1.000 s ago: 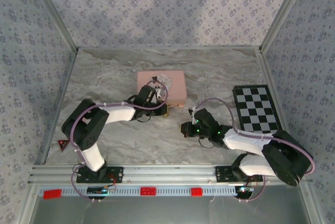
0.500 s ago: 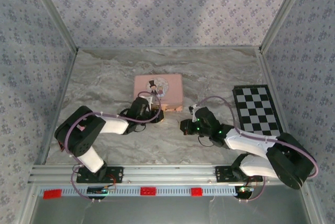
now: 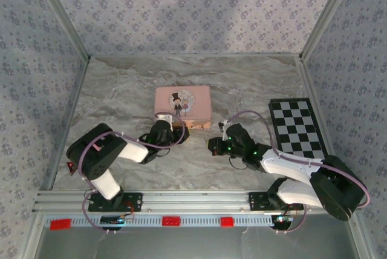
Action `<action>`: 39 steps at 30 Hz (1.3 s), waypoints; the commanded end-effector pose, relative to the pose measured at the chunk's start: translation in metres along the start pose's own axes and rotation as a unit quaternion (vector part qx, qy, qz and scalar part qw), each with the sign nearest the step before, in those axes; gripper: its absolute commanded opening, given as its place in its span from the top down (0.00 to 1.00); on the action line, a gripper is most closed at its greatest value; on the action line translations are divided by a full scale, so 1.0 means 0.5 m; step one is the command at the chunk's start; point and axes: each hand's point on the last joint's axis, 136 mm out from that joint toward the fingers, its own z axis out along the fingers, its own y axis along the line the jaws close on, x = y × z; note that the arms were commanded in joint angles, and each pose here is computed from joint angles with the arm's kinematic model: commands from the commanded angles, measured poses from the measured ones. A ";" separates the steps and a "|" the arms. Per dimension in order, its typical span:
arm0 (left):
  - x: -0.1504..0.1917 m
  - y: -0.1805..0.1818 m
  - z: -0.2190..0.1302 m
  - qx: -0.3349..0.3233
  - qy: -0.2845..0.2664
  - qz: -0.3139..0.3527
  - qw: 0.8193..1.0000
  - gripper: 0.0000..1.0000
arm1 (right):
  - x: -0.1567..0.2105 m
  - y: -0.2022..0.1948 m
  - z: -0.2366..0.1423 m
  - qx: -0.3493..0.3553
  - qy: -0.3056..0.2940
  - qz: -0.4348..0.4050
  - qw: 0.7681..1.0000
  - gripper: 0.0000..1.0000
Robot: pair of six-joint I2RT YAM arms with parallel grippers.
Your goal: Unlock a padlock with a key
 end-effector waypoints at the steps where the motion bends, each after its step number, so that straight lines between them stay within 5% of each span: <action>1: 0.032 0.014 0.004 -0.002 0.020 -0.022 1.000 0.66 | -0.011 0.006 -0.004 0.002 -0.007 0.001 1.000 1.00; 13: 0.027 0.002 -0.015 -0.002 0.001 -0.031 1.000 0.86 | 0.010 0.025 0.023 -0.021 0.006 0.021 1.000 1.00; 39: -0.018 -0.117 -0.041 0.100 0.021 -0.100 0.990 0.96 | 0.064 0.055 0.069 -0.107 0.059 0.169 0.978 1.00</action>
